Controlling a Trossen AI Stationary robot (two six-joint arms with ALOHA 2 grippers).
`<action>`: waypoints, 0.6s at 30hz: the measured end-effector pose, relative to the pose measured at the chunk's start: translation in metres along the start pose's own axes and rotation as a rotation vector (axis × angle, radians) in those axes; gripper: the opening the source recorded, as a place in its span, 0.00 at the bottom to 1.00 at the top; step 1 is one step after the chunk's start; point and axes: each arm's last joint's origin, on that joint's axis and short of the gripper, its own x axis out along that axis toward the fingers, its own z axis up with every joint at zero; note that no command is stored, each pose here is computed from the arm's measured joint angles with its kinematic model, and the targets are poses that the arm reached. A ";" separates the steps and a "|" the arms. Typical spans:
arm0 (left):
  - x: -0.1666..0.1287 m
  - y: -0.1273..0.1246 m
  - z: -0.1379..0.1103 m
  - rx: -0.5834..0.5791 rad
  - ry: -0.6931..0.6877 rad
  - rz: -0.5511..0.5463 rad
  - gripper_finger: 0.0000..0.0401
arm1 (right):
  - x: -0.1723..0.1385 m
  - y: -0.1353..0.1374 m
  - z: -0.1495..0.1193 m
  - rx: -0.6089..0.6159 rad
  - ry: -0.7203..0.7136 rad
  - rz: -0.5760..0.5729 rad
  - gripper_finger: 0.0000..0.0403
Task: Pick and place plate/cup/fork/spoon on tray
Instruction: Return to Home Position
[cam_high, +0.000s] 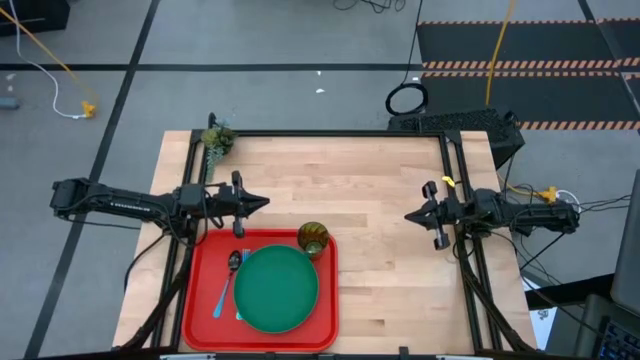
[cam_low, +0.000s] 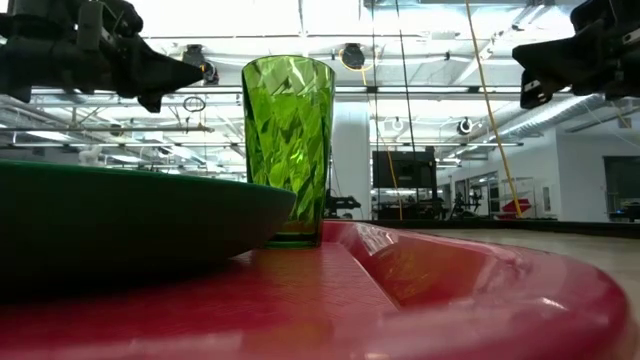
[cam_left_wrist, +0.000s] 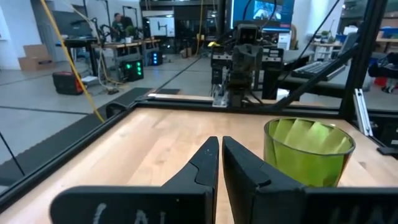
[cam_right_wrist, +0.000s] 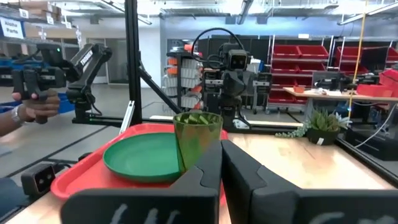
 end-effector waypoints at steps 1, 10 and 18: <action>0.000 0.000 0.000 0.000 -0.001 0.000 0.06 | 0.000 0.000 0.001 0.006 -0.006 0.000 0.00; 0.000 0.000 0.001 0.015 -0.010 0.005 0.06 | 0.000 0.002 0.001 0.042 -0.006 0.040 0.00; 0.000 0.000 0.001 0.010 -0.012 0.005 0.06 | 0.000 0.001 -0.001 0.069 0.009 -0.007 0.00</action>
